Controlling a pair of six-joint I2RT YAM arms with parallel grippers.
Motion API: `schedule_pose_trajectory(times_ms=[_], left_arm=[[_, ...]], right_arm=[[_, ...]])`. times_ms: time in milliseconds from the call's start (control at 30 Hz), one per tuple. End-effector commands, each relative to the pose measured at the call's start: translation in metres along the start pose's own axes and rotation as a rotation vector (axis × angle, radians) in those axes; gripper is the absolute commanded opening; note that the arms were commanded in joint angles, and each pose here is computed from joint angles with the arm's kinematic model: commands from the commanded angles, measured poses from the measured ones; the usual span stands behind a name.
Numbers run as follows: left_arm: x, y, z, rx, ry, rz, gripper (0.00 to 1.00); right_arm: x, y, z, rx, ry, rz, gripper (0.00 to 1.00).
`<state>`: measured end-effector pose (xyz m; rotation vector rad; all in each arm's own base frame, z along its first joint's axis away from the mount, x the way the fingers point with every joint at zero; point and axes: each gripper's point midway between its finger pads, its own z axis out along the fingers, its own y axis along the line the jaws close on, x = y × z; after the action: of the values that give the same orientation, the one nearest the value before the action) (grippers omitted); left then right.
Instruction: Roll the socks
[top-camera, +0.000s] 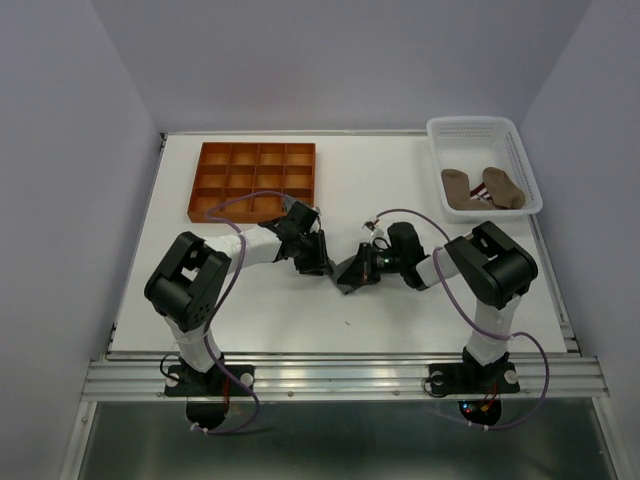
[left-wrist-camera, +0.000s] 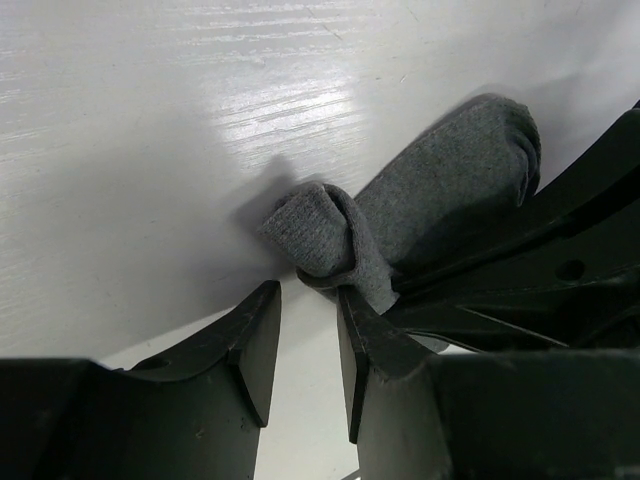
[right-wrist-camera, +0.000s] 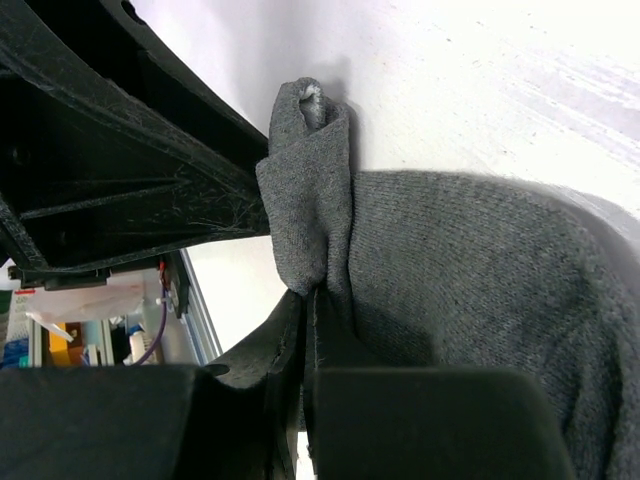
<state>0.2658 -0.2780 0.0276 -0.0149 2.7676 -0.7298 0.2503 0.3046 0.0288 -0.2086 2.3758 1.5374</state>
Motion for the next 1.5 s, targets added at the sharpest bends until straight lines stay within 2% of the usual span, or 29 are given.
schedule_pose_trajectory(times_ms=[0,200,433,500,667,767,933,1000,1033,1100,1233,1467], left_arm=[[-0.014,-0.023,-0.021,0.071,-0.067,0.051,0.40],[-0.021,-0.032,-0.028,0.105,-0.099,0.082,0.41],[-0.020,-0.029,-0.011,0.089,-0.067,0.075,0.40],[-0.023,-0.028,-0.006,0.080,-0.068,0.075,0.35],[-0.029,-0.027,0.000,0.045,-0.085,0.067,0.33],[-0.034,-0.027,0.004,0.010,-0.100,0.054,0.25],[-0.038,-0.027,0.003,-0.038,-0.147,0.037,0.14],[-0.037,-0.021,0.004,-0.089,-0.143,0.025,0.11],[-0.037,-0.019,0.004,-0.105,-0.141,0.028,0.10],[-0.034,-0.015,0.004,-0.132,-0.134,0.032,0.09],[-0.033,-0.019,0.001,-0.129,-0.131,0.040,0.09],[-0.030,-0.024,0.005,-0.123,-0.122,0.055,0.09]], right_arm=[[-0.009,0.001,-0.002,-0.021,-0.020,-0.024,0.01],[-0.012,0.005,-0.002,-0.028,-0.028,-0.040,0.01],[-0.010,0.003,-0.002,-0.027,-0.022,-0.038,0.01],[-0.011,0.005,-0.003,-0.028,-0.026,-0.045,0.01],[-0.010,0.006,-0.003,-0.034,-0.022,-0.055,0.01],[-0.009,0.005,-0.003,-0.038,-0.012,-0.057,0.02],[-0.014,-0.002,-0.003,0.016,-0.015,-0.120,0.15],[-0.026,-0.007,-0.009,0.111,-0.043,-0.167,0.28],[-0.026,-0.011,-0.013,0.156,-0.039,-0.167,0.32],[-0.049,-0.004,-0.024,0.228,-0.113,-0.255,0.38],[-0.061,-0.003,-0.046,0.357,-0.143,-0.315,0.41],[-0.053,0.037,-0.043,0.391,-0.138,-0.560,0.43]])
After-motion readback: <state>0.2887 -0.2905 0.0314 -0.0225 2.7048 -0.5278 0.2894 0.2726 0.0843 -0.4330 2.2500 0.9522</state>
